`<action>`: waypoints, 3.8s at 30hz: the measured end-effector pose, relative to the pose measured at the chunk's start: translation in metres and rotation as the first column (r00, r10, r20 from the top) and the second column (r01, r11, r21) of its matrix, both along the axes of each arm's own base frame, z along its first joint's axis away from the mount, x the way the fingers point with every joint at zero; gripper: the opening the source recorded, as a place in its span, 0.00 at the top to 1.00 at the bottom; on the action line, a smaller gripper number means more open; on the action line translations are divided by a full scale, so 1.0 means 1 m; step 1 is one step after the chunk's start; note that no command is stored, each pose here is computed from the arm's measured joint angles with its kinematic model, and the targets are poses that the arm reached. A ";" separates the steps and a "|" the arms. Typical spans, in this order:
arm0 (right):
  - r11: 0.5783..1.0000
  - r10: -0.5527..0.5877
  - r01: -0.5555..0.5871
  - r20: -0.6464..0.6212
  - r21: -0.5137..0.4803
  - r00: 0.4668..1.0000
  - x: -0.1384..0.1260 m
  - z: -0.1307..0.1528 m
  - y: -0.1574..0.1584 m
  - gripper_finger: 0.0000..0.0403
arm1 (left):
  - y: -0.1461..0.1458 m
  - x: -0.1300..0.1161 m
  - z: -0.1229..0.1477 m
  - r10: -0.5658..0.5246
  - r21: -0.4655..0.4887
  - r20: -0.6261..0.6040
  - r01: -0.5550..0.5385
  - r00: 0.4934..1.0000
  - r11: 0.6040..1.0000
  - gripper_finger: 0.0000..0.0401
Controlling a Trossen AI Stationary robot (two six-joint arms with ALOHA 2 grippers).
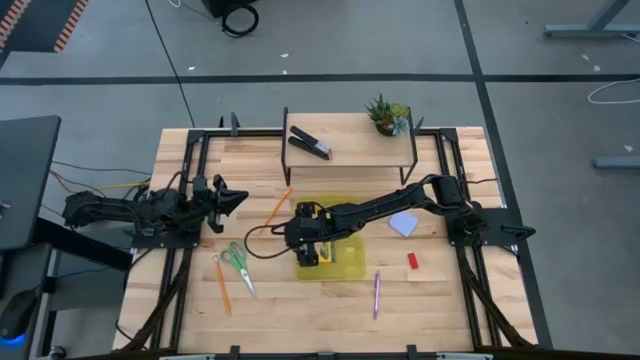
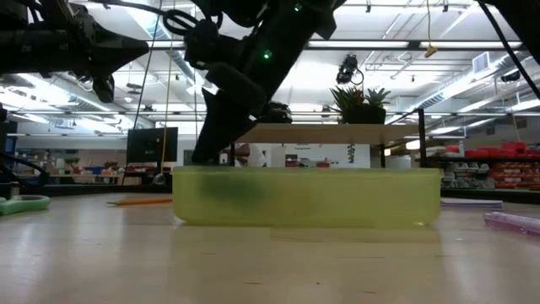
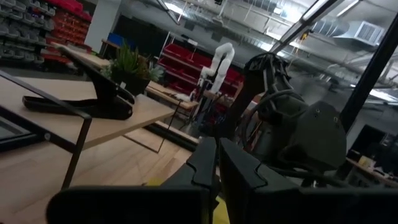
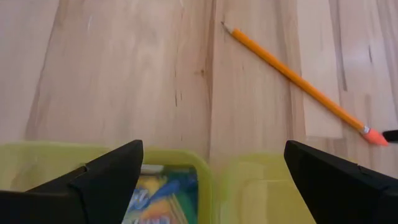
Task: Pack school essentials
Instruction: Put the crayon box into the yellow supply box, then put the pink mechanical pencil into the yellow supply box
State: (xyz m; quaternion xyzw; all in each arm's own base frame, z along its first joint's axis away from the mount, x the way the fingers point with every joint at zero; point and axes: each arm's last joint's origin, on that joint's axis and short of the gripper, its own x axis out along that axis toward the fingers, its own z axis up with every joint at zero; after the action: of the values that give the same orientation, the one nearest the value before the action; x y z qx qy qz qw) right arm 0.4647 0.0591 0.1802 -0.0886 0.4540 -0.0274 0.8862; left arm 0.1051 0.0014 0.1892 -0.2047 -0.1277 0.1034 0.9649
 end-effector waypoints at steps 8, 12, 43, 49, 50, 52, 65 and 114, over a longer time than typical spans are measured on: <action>1.000 0.007 -0.007 0.003 -0.003 1.000 0.000 0.000 0.000 0.01 | 0.000 0.000 0.000 0.000 0.000 0.002 0.000 1.000 1.000 0.91; 1.000 0.008 -0.008 -0.010 -0.004 1.000 -0.001 0.000 0.000 0.01 | 0.000 0.000 0.000 0.000 0.000 0.002 0.000 1.000 1.000 0.91; 0.974 0.160 -0.093 -0.340 0.205 0.927 -0.082 0.075 0.040 0.01 | 0.000 0.000 0.000 0.000 0.000 0.005 0.000 1.000 1.000 0.94; 0.898 0.425 -0.345 -0.340 0.273 0.839 -0.101 0.070 0.091 0.03 | 0.000 0.000 0.000 0.000 0.000 0.005 0.000 1.000 1.000 0.92; 0.883 0.459 -0.378 -0.343 0.277 0.820 -0.104 0.065 0.098 0.04 | 0.000 0.000 0.000 0.000 0.000 0.005 0.000 1.000 1.000 0.91; 0.862 0.505 -0.424 -0.380 0.279 0.775 -0.115 0.054 0.111 0.05 | 0.000 0.000 0.001 0.000 0.000 0.006 0.000 1.000 1.000 0.91; 0.820 0.570 -0.475 -0.524 0.319 0.633 -0.171 -0.015 0.146 0.15 | 0.000 0.000 0.001 0.000 0.000 0.006 0.000 1.000 1.000 0.93; 0.301 -0.813 0.904 -0.414 0.304 0.410 -0.210 -0.025 0.105 0.23 | 0.000 0.000 0.001 0.000 0.000 0.005 0.000 1.000 1.000 0.91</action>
State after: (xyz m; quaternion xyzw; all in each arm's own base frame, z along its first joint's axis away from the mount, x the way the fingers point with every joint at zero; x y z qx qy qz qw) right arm 0.2548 0.1641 0.1552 0.3915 0.4985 -0.3748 0.6766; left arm 0.1049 0.0015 0.1897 -0.2050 -0.1304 0.1031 0.9645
